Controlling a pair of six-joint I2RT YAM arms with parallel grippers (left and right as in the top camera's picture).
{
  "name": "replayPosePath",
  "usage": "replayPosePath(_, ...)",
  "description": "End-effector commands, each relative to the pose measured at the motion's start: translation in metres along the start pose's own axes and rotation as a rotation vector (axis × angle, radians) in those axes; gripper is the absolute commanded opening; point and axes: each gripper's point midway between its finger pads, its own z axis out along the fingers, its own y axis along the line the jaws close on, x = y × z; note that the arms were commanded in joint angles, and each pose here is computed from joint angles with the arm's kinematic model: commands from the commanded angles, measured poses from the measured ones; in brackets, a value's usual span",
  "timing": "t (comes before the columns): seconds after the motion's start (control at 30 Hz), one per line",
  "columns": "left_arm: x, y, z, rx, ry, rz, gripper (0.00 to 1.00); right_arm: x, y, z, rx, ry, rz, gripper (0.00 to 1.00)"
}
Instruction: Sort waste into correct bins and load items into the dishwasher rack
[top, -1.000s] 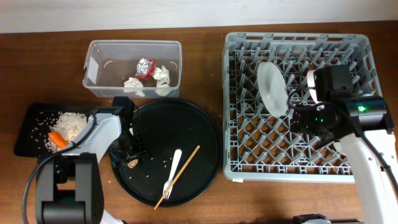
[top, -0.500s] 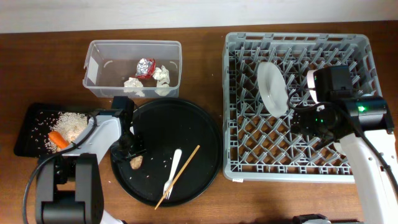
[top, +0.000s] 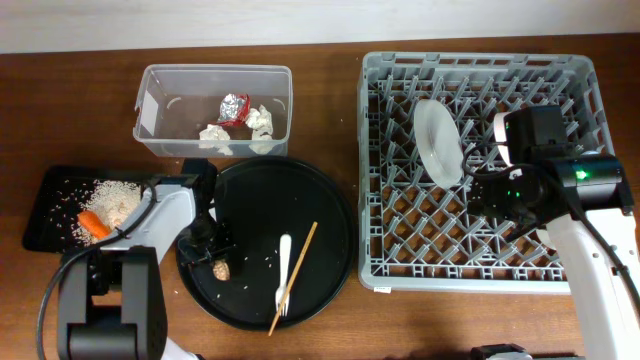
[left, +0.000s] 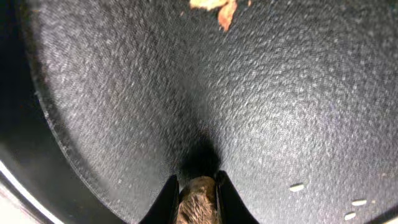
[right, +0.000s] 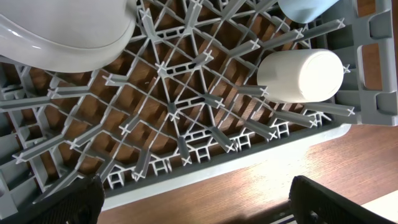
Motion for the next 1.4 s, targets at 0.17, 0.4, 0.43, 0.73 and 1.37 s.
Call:
replayPosePath(0.17, -0.067, -0.001, -0.093, -0.030, -0.213, -0.031, 0.00, 0.003, -0.002, 0.001, 0.005, 0.014, 0.006, 0.98)
replayPosePath(0.4, -0.135, 0.110, -0.131, 0.034, -0.427, -0.383, 0.00, 0.003, -0.002, 0.001, 0.005, 0.016, 0.006, 0.99)
replayPosePath(0.43, -0.142, 0.132, -0.134, 0.036, -0.459, -0.442, 0.00, 0.003, -0.002, 0.001, 0.005, 0.016, 0.006, 0.98)
replayPosePath(0.73, -0.174, 0.197, -0.117, 0.036, -0.541, -0.593, 0.49, 0.007, -0.004, 0.001, 0.011, 0.033, 0.002, 0.98)
replayPosePath(1.37, -0.036, -0.032, -0.122, 0.009, -0.242, 0.123, 0.85, 0.040, 0.091, -0.026, -0.519, 0.156, -0.209, 0.99)
